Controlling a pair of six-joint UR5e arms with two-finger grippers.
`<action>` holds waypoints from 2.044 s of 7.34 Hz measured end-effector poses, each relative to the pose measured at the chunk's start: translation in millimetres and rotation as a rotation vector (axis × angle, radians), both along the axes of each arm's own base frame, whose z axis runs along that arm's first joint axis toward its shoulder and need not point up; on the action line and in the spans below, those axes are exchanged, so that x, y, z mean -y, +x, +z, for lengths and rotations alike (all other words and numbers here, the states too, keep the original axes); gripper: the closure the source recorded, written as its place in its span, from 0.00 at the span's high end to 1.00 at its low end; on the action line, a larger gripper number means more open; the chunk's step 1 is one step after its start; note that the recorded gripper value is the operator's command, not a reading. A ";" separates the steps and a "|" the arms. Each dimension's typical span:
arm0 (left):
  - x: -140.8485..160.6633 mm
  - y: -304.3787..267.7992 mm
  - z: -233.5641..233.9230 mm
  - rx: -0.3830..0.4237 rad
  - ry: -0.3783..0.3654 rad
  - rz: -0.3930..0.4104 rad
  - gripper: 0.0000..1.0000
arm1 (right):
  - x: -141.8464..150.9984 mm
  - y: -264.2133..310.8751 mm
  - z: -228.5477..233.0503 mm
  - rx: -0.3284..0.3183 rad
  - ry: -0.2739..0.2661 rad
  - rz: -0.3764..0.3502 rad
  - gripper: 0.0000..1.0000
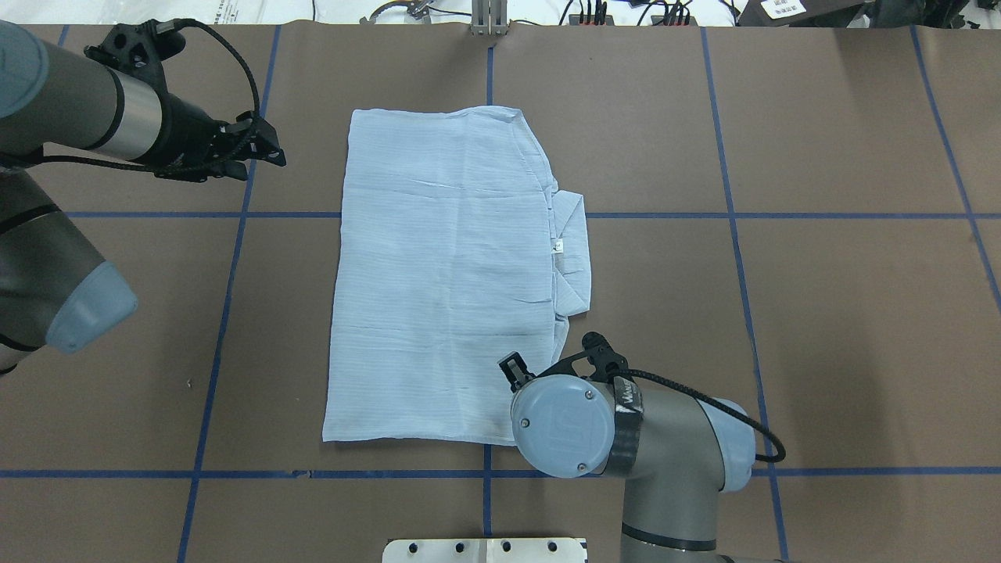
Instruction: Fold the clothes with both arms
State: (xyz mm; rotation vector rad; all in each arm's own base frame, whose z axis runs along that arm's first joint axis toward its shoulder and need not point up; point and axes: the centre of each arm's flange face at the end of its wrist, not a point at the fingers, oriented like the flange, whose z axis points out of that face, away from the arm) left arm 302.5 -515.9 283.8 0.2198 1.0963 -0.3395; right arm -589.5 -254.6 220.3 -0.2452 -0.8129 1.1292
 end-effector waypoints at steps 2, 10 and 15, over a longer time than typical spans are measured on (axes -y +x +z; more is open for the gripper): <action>1.0 0.2 0.0 0.006 0.006 -0.011 0.62 | -3.3 -3.9 3.6 -0.001 -0.022 0.024 0.89; 2.0 -0.6 -0.3 0.011 0.011 -0.027 0.62 | -19.0 -28.7 10.9 -0.032 -0.033 -0.010 0.86; 2.0 -0.6 0.6 0.013 0.010 -0.029 0.62 | -21.6 -35.5 6.3 -0.038 -0.012 -0.045 0.83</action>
